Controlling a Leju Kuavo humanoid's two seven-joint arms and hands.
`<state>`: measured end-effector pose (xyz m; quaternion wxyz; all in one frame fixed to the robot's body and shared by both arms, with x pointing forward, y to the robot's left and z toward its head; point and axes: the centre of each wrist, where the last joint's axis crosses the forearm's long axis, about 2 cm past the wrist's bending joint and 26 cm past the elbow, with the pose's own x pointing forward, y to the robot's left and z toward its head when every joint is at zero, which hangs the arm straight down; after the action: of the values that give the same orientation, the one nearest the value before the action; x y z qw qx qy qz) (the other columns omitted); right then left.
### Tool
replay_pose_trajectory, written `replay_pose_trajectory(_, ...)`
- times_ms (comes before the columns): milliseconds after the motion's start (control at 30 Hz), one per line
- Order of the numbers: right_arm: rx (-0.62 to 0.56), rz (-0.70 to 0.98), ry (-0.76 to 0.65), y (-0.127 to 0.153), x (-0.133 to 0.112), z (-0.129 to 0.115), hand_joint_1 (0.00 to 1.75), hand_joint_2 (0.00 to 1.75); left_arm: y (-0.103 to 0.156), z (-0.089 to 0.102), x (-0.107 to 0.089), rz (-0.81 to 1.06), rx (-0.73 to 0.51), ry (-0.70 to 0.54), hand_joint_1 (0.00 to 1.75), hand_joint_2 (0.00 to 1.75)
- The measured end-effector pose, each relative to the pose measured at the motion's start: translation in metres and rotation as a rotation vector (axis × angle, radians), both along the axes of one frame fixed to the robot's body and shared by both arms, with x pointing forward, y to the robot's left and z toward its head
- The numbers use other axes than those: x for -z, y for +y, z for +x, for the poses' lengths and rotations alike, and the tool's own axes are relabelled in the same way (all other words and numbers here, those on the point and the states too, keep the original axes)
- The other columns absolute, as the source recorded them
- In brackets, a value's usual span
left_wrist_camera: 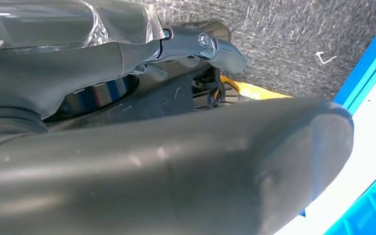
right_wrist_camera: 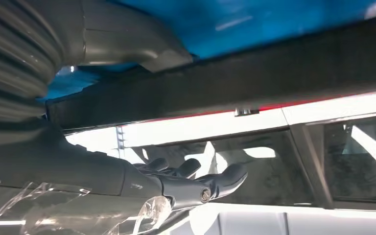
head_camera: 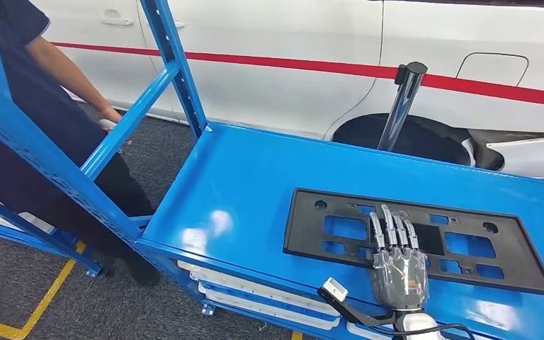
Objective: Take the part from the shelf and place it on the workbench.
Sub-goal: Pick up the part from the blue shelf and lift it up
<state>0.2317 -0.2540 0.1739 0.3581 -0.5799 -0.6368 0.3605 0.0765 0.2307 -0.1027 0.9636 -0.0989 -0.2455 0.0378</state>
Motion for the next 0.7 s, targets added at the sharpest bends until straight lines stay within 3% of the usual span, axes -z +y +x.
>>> replay_pose_trajectory(33,0.003,-0.002,0.005,-0.0004,-0.0001,0.0003,0.00,1.75,0.0000,0.0002,0.0000,-0.002,-0.003,-0.003,0.00,0.00)
replay_pose_trajectory(167,0.015,-0.008,0.051,-0.0014,0.0004,0.0012,1.75,1.75,-0.0002,0.0043,-0.0008,-0.010,-0.010,-0.018,0.00,0.00)
replay_pose_trajectory(700,0.014,-0.049,0.120,-0.0052,-0.0034,0.0049,1.75,1.75,0.0013,-0.0018,0.0005,-0.002,-0.025,-0.016,0.00,0.00)
